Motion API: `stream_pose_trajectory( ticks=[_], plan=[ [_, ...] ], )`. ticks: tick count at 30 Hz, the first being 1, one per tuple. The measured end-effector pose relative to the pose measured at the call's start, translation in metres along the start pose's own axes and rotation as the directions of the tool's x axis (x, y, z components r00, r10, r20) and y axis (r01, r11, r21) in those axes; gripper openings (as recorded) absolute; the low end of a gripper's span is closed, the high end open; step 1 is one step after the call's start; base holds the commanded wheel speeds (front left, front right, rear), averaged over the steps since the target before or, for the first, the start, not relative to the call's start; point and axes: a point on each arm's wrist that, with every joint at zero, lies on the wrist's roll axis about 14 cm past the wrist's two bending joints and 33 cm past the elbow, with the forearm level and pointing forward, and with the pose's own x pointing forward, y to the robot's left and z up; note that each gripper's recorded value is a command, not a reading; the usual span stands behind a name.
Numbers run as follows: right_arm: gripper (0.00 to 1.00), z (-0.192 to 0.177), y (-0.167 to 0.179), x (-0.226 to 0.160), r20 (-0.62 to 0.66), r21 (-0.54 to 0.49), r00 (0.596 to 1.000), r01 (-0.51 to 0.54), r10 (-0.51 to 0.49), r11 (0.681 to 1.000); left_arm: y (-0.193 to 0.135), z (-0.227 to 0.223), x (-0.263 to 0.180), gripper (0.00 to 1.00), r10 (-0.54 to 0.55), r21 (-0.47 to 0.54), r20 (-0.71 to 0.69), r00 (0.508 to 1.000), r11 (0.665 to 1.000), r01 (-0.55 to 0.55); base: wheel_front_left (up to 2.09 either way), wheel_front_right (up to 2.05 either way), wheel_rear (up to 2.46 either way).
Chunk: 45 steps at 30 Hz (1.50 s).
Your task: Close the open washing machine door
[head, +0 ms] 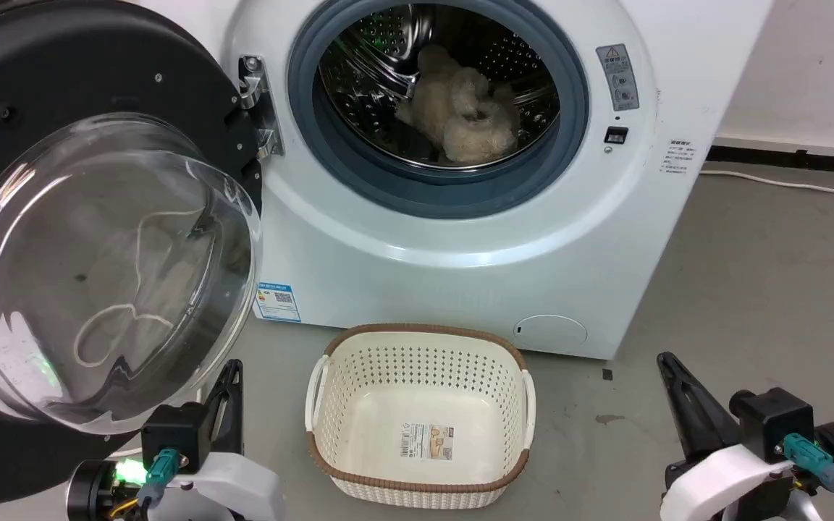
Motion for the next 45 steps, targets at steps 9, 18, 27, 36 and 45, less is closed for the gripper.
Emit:
stream_pose_trajectory(
  ticks=[9,18,27,36,45],
  plan=[
    [0.0,0.0,0.0,0.0,0.0,0.0,1.0,0.0,0.0,1.0,-0.0001,0.0,0.0,0.0,0.0,0.0,0.0,1.0,1.0,0.0,0.0,0.0,0.0],
    [0.0,0.0,0.0001,0.0,0.0,0.0,1.0,0.0,0.0,1.0,0.0,0.0,0.0,0.0,0.0,0.0,0.0,1.0,1.0,0.0,0.0,0.0,0.0],
    [0.0,0.0,0.0001,0.0,0.0,0.0,1.0,0.0,0.0,1.0,0.0,0.0,0.0,0.0,0.0,0.0,0.0,1.0,1.0,0.0,0.0,0.0,0.0],
    [0.0,0.0,0.0001,0.0,0.0,0.0,1.0,0.0,0.0,1.0,0.0,-0.0001,0.0,0.0,0.0,0.0,0.0,1.0,1.0,0.0,0.0,0.0,0.0],
    [1.0,0.0,-0.0004,0.0,0.002,0.005,1.0,0.001,-0.001,1.0,-0.0018,-0.0003,0.0,1.0,-0.005,0.0,0.0,1.0,1.0,0.005,0.0,0.0,0.0]
  ],
)
